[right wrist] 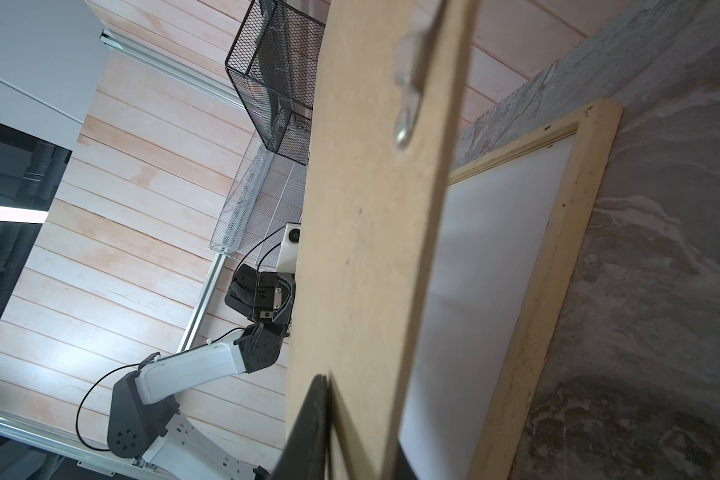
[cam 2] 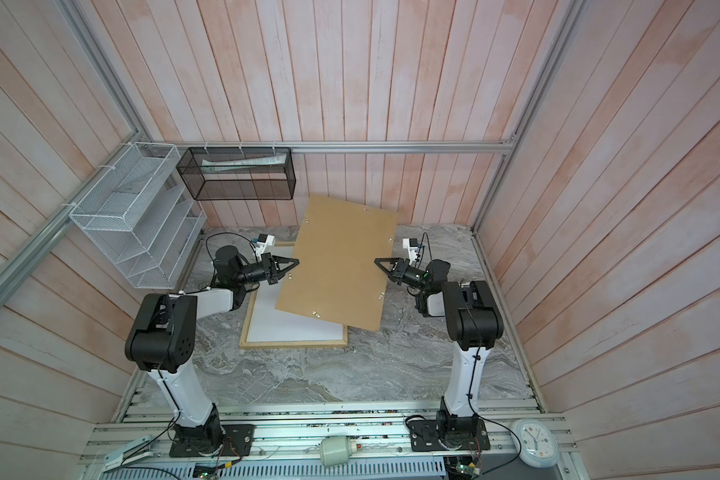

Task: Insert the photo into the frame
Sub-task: 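Lift the backing board upright with the left gripper while right grips its far edge, then carry the raised board over the frame with both grippers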

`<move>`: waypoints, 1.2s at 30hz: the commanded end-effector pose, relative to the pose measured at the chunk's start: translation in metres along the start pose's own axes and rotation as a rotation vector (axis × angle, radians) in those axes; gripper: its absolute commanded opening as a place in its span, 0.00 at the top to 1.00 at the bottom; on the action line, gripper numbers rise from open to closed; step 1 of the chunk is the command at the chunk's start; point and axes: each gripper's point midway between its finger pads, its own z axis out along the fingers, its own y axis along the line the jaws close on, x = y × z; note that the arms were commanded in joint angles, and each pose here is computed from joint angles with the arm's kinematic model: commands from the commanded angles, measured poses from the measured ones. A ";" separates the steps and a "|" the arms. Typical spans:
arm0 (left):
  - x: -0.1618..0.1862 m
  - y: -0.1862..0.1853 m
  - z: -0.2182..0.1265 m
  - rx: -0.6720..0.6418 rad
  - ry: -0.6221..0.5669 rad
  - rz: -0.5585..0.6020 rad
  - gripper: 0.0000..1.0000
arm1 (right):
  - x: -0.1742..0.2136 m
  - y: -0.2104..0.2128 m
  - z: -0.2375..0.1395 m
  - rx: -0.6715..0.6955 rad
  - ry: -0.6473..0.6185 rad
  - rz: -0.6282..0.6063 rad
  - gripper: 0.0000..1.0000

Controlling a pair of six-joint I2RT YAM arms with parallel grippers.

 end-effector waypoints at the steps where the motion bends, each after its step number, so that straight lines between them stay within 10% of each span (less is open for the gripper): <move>1: 0.001 -0.009 0.006 0.037 0.028 0.056 1.00 | 0.009 0.023 0.016 -0.072 0.065 -0.099 0.83; 25: -0.002 -0.003 0.001 0.028 0.017 0.045 0.99 | 0.012 0.031 0.022 -0.091 0.091 -0.106 0.89; 36: -0.007 0.003 -0.004 -0.004 0.002 0.047 0.71 | 0.006 0.037 0.022 -0.098 0.081 -0.099 0.96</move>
